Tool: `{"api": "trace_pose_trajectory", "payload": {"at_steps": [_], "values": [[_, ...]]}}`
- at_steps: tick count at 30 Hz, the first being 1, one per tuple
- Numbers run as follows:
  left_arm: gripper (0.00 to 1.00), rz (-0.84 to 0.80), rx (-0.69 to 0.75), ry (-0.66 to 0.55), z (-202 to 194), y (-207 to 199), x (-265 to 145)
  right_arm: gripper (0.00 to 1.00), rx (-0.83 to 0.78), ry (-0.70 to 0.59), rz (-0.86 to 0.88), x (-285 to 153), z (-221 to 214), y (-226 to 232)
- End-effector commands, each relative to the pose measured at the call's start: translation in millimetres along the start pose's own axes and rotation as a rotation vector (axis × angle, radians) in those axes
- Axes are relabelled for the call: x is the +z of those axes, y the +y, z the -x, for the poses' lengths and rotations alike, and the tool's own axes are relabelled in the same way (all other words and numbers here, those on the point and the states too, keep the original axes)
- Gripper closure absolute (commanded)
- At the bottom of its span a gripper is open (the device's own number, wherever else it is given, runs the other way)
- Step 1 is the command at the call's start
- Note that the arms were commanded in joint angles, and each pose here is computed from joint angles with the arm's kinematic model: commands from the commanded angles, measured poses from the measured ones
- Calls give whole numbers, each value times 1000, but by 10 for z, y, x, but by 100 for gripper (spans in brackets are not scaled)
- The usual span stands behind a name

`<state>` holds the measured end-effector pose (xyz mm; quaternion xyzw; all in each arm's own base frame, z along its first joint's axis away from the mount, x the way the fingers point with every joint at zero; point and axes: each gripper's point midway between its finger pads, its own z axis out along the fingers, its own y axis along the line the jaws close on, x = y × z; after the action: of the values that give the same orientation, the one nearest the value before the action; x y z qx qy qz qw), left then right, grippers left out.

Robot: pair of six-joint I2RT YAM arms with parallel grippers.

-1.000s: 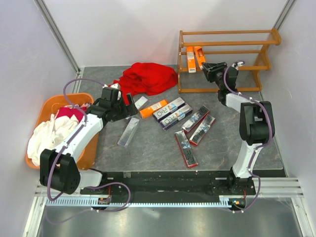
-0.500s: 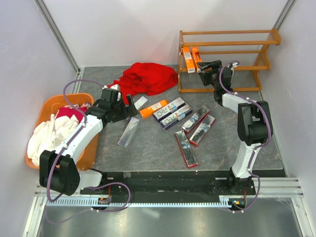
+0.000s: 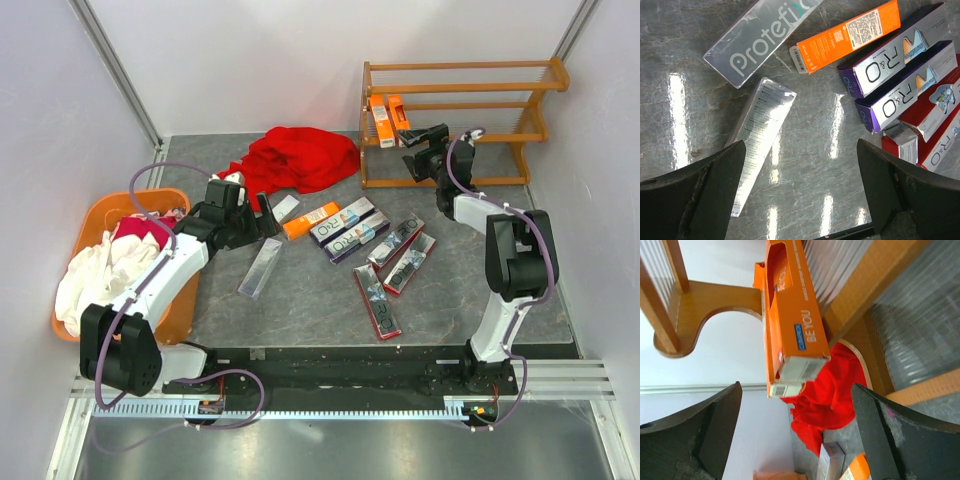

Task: Place and organize the toothpastes onto the shelf

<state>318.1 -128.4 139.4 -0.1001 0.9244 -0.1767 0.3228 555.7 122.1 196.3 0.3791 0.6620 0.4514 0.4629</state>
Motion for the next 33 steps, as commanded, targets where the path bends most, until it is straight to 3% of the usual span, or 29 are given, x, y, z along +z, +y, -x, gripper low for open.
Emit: {"api": "trace_pose_trajectory", "payload": {"at_steps": [1, 10, 26, 33], "values": [[0, -69, 59, -59, 145, -122, -64, 2, -23, -12, 91, -265, 126, 314], [0, -88, 153, -89, 374, -263, 19, 2, -67, 55, 28, -691, 48, -42], [2, 31, 362, 61, 347, -765, 1007, 2, -219, 188, -189, -1478, -121, -1027], [6, 72, 390, 88, 399, -803, 1346, 2, -276, 242, -221, -1810, -259, -1168]]}}
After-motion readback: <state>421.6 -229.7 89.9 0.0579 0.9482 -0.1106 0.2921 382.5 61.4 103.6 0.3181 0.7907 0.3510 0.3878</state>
